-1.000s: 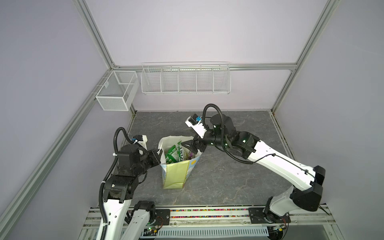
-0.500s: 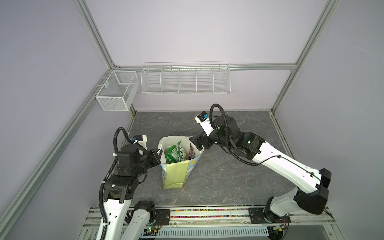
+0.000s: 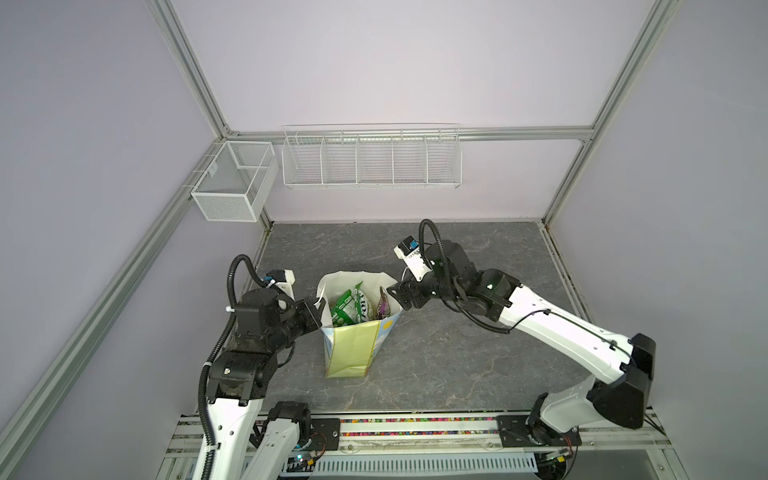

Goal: Place the snacks into the paper bag

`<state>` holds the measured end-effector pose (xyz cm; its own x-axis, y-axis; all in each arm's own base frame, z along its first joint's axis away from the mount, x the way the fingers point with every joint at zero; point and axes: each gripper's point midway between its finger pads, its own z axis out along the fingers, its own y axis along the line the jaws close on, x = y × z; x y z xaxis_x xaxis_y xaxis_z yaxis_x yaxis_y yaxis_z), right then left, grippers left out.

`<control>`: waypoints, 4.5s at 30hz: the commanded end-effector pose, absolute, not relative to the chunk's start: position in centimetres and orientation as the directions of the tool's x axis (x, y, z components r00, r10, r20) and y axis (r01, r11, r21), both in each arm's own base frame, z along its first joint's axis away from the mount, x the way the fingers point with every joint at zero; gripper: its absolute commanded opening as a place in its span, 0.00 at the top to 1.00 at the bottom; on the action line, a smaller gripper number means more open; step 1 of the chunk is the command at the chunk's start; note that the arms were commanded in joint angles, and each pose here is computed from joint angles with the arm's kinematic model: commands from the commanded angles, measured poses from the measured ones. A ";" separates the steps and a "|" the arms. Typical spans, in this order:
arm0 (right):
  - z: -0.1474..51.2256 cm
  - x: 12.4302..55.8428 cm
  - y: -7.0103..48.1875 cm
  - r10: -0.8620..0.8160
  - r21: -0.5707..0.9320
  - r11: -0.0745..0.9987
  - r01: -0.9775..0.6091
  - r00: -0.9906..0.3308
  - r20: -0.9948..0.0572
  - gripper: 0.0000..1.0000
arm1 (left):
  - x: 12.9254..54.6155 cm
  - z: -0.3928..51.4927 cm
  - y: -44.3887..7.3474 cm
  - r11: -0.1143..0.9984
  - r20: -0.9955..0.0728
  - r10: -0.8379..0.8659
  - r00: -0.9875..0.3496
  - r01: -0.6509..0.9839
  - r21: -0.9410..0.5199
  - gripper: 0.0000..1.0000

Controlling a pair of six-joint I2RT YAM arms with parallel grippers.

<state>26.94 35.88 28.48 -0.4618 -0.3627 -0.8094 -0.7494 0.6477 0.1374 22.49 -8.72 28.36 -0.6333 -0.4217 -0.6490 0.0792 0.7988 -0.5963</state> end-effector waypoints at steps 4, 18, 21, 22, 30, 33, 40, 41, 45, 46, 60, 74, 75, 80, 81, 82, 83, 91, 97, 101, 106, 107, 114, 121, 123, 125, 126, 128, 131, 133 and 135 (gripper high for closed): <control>28.8 26.4 36.4 -0.333 0.189 0.630 -0.753 -0.482 -0.810 0.67 | 23.2 30.9 -9.0 0.781 -0.698 -0.437 -0.567 0.146 -0.607 1.00; 34.8 26.3 35.8 -0.266 0.153 0.613 -0.775 -0.385 -0.883 0.93 | 25.1 33.2 -10.1 0.764 -0.705 -0.435 -0.560 0.184 -0.619 1.00; 36.4 26.6 35.5 -0.250 0.127 0.621 -0.774 -0.349 -0.903 0.93 | 26.2 33.5 -10.9 0.767 -0.706 -0.422 -0.569 0.191 -0.612 1.00; 37.0 26.7 35.3 -0.246 0.118 0.625 -0.771 -0.338 -0.909 0.93 | 26.6 33.6 -11.2 0.767 -0.706 -0.417 -0.572 0.195 -0.611 1.00; 40.6 28.1 33.2 -0.216 0.040 0.680 -0.732 -0.252 -0.943 0.93 | 29.6 34.4 -13.9 0.740 -0.702 -0.422 -0.574 0.229 -0.632 1.00; 41.6 28.7 32.3 -0.194 0.041 0.696 -0.717 -0.243 -0.951 0.93 | 30.8 34.3 -15.5 0.745 -0.706 -0.399 -0.586 0.242 -0.622 1.00; 42.4 30.8 30.2 -0.180 0.029 0.736 -0.677 -0.237 -0.955 0.93 | 33.4 34.6 -20.7 0.744 -0.716 -0.340 -0.610 0.290 -0.601 1.00; 42.6 31.2 29.8 -0.180 0.028 0.741 -0.670 -0.238 -0.954 0.93 | 33.8 34.8 -21.3 0.744 -0.716 -0.335 -0.612 0.295 -0.600 1.00; 43.5 32.5 28.6 -0.174 0.028 0.759 -0.650 -0.245 -0.954 0.93 | 34.5 36.0 -23.8 0.740 -0.728 -0.316 -0.609 0.322 -0.591 1.00; 43.4 32.8 28.3 -0.171 0.031 0.764 -0.644 -0.248 -0.954 0.93 | 34.6 36.2 -24.2 0.739 -0.731 -0.314 -0.606 0.327 -0.588 1.00; 36.0 37.1 25.3 -0.156 0.148 0.815 -0.561 -0.458 -0.875 0.93 | 36.7 30.8 -26.5 0.754 -0.677 -0.290 -0.676 0.275 -0.597 1.00; 34.8 37.9 25.8 -0.173 0.160 0.810 -0.565 -0.490 -0.854 0.76 | 36.6 31.8 -25.5 0.779 -0.701 -0.286 -0.654 0.267 -0.568 0.84; 34.7 37.9 25.7 -0.173 0.160 0.811 -0.563 -0.492 -0.853 0.61 | 36.5 31.8 -25.4 0.783 -0.704 -0.281 -0.653 0.268 -0.561 0.76; 34.7 37.3 25.6 -0.165 0.170 0.804 -0.570 -0.488 -0.857 0.27 | 36.0 32.2 -24.4 0.800 -0.722 -0.282 -0.632 0.260 -0.541 0.40; 34.9 37.2 25.6 -0.165 0.170 0.802 -0.573 -0.486 -0.859 0.23 | 36.0 32.5 -24.2 0.803 -0.727 -0.285 -0.625 0.258 -0.537 0.37; 35.0 37.1 25.5 -0.163 0.170 0.802 -0.572 -0.485 -0.859 0.21 | 35.9 32.8 -24.0 0.805 -0.732 -0.288 -0.618 0.257 -0.534 0.35; 35.1 37.0 25.5 -0.162 0.170 0.803 -0.572 -0.483 -0.860 0.20 | 35.9 33.1 -23.8 0.806 -0.736 -0.291 -0.611 0.258 -0.533 0.34; 35.8 36.3 25.1 -0.152 0.173 0.799 -0.576 -0.472 -0.868 0.14 | 35.1 35.3 -23.6 0.779 -0.746 -0.314 -0.587 0.289 -0.556 0.29; 36.4 36.0 24.6 -0.142 0.167 0.805 -0.570 -0.457 -0.878 0.04 | 34.6 36.2 -24.1 0.746 -0.738 -0.324 -0.592 0.319 -0.584 0.21; 36.5 35.9 24.1 -0.140 0.151 0.820 -0.552 -0.450 -0.882 0.02 | 34.2 36.4 -24.7 0.726 -0.731 -0.318 -0.604 0.341 -0.597 0.18; 37.0 35.9 23.3 -0.132 0.134 0.839 -0.527 -0.436 -0.890 0.12 | 33.8 36.6 -25.1 0.707 -0.730 -0.304 -0.612 0.369 -0.604 0.11; 37.1 35.9 23.2 -0.131 0.132 0.842 -0.523 -0.435 -0.891 0.12 | 33.7 36.6 -25.2 0.703 -0.730 -0.297 -0.615 0.376 -0.604 0.09; 37.8 35.6 22.1 -0.117 0.119 0.862 -0.492 -0.422 -0.899 0.12 | 32.5 38.3 -24.7 0.693 -0.760 -0.286 -0.584 0.421 -0.585 0.00; 39.2 34.7 20.9 -0.098 0.108 0.872 -0.477 -0.386 -0.917 0.12 | 31.4 40.3 -22.4 0.743 -0.810 -0.285 -0.513 0.416 -0.525 0.00; 39.6 34.4 20.3 -0.095 0.097 0.881 -0.464 -0.373 -0.923 0.12 | 31.0 40.9 -21.5 0.761 -0.823 -0.284 -0.491 0.407 -0.505 0.00; 39.9 34.1 19.5 -0.091 0.087 0.891 -0.446 -0.361 -0.928 0.12 | 30.7 41.2 -20.6 0.782 -0.836 -0.282 -0.470 0.392 -0.484 0.00; 40.0 33.9 19.1 -0.087 0.080 0.898 -0.433 -0.352 -0.932 0.12 | 30.5 41.5 -20.0 0.795 -0.845 -0.283 -0.454 0.382 -0.471 0.00; 40.1 33.5 18.1 -0.085 0.064 0.910 -0.410 -0.336 -0.938 0.12 | 30.1 41.7 -18.6 0.826 -0.865 -0.277 -0.418 0.356 -0.437 0.00; 39.8 32.7 16.2 -0.083 0.033 0.934 -0.356 -0.307 -0.948 0.12 | 29.4 42.2 -16.0 0.870 -0.896 -0.284 -0.340 0.302 -0.390 0.00; 39.4 32.1 14.7 -0.080 0.014 0.951 -0.310 -0.288 -0.954 0.11 | 28.9 42.2 -14.1 0.897 -0.914 -0.287 -0.286 0.255 -0.361 0.00; 38.7 31.3 13.1 -0.081 -0.007 0.964 -0.265 -0.269 -0.960 0.11 | 28.3 42.0 -12.2 0.923 -0.932 -0.277 -0.235 0.205 -0.326 0.00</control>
